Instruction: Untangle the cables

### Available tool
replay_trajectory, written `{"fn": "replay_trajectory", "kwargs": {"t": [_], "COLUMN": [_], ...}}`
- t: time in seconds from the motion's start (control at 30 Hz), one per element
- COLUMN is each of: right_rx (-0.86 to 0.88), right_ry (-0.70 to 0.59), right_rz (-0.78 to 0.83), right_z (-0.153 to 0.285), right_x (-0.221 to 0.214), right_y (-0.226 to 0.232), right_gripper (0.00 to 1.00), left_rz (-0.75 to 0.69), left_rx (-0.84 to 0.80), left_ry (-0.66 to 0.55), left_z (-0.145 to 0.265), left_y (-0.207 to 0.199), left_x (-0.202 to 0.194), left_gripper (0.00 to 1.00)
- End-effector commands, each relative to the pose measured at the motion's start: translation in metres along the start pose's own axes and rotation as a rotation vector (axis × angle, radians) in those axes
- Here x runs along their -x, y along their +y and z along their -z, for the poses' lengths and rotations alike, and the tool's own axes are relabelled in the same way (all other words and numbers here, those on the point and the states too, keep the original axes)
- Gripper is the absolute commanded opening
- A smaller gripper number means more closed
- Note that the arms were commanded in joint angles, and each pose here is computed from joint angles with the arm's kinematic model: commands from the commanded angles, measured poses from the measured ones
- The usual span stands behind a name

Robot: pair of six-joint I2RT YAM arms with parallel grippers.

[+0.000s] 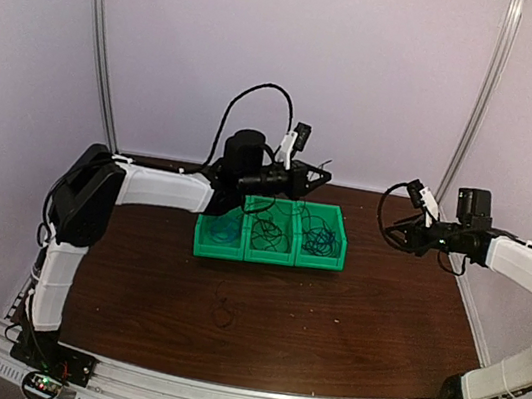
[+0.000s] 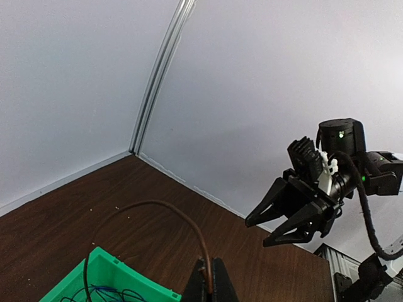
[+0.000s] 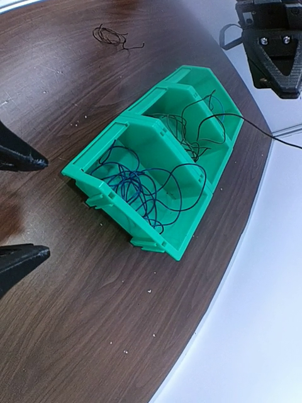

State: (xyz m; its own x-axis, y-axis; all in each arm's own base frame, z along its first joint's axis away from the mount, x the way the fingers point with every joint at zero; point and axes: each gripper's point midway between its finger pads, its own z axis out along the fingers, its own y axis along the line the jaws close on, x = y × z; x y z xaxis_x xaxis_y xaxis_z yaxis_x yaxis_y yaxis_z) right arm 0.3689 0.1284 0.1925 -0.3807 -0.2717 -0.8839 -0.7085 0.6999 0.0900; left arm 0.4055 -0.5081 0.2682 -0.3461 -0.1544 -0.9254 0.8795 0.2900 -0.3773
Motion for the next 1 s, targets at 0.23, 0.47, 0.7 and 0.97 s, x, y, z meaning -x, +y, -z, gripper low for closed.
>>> {"fn": "replay_trajectory", "kwargs": {"t": [0.23,0.47,0.7,0.97], "right_rx": [0.031,0.033,0.043,0.045], "right_ry": [0.000,-0.003,0.003,0.005], "right_rz": [-0.008,-0.007,-0.015,-0.011], "right_z": [-0.003,-0.001,-0.003,-0.002], "right_x": [-0.004,-0.004,-0.006,-0.006], "right_y": [0.001,0.002,0.002,0.003], "right_gripper": [0.40,0.40,0.40,0.40], "left_rz": [-0.149,-0.088,-0.023,0.065], "left_rx": [-0.010,0.088,0.125,0.371], "left_ry": [-0.145,-0.101,-0.095,-0.009], "left_z": [0.012,0.030,0.048,0.055], "left_y": [-0.044,-0.012,0.018,0.091], "left_x": [0.074,0.028,0.000,-0.033], "left_gripper": [0.00,0.00,0.00,0.00]}}
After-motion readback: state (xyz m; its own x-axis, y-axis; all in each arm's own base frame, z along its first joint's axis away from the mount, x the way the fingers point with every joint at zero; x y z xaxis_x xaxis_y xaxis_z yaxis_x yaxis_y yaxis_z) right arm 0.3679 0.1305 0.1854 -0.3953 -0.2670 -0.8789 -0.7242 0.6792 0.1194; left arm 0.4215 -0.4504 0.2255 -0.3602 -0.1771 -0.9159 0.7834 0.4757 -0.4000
